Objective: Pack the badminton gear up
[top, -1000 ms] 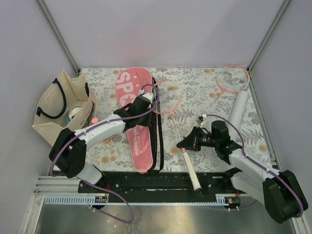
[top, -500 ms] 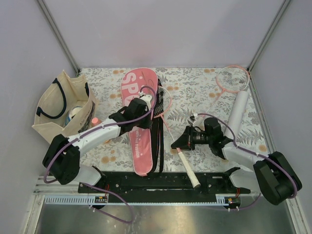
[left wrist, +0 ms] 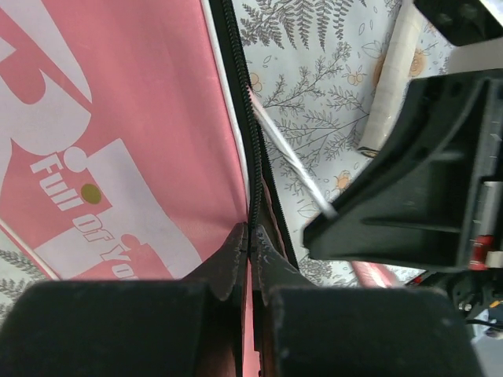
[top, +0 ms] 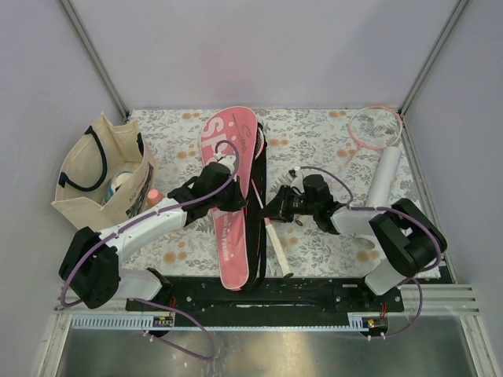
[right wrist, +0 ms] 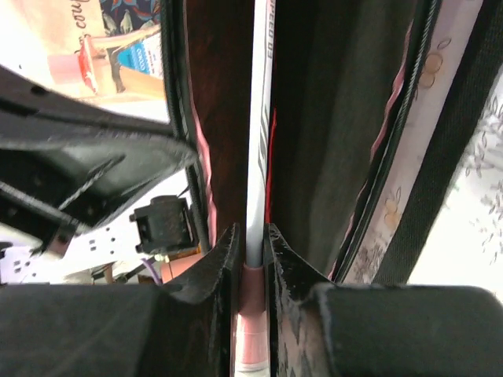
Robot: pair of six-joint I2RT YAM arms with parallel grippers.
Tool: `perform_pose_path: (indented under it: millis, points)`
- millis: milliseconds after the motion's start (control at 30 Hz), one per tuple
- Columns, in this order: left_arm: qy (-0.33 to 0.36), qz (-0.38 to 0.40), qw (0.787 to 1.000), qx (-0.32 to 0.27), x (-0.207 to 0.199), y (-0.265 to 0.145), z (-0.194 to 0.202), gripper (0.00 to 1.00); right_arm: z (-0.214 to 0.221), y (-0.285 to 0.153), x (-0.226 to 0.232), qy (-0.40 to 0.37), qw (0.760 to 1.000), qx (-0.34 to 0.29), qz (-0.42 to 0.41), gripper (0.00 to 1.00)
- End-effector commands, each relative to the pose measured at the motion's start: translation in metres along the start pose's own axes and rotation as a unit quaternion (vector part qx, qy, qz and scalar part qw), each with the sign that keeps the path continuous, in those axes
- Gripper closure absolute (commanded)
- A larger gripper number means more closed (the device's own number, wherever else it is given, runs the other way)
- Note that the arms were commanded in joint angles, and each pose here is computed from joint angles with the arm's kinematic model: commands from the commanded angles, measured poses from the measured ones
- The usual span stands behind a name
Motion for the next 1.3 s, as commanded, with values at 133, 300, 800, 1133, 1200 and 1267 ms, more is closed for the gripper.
perform_pose_path:
  millis: [133, 300, 800, 1133, 1200, 1267]
  points:
    - [-0.088, 0.05, 0.995, -0.009, -0.025, -0.018, -0.006, 1.0, -0.047, 0.042, 0.022, -0.073, 0.991, -0.107, -0.021, 1.0]
    - [-0.127, 0.063, 0.99, -0.005, -0.029, -0.024, -0.005, 1.0, -0.057, 0.058, 0.01, -0.074, 0.987, -0.139, 0.015, 1.0]
    - [-0.218, 0.088, 0.972, -0.004, -0.025, -0.009, 0.014, 1.0, -0.069, 0.094, -0.002, -0.009, 0.977, -0.2, 0.072, 1.0]
    - [-0.233, 0.07, 0.969, -0.033, -0.015, -0.009, 0.009, 1.0, -0.068, 0.12, -0.021, -0.029, 0.965, -0.231, 0.122, 0.89]
    - [-0.23, 0.056, 0.971, -0.039, -0.009, -0.006, 0.008, 1.0, -0.067, 0.125, -0.019, -0.042, 0.966, -0.224, 0.125, 0.85]
    - [-0.223, 0.027, 0.973, -0.048, 0.002, -0.003, 0.006, 1.0, -0.065, 0.128, -0.015, -0.057, 0.968, -0.209, 0.124, 0.78]
Point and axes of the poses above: each gripper's point midway between its finger pads, its own y axis out along the fingers, its own x axis along the line the jaws close on, z = x × y, the point moved 2 cm from there along -y, back along the fingers, and after that the axes turned 6 degrees about -y, right-handed, at the moved point
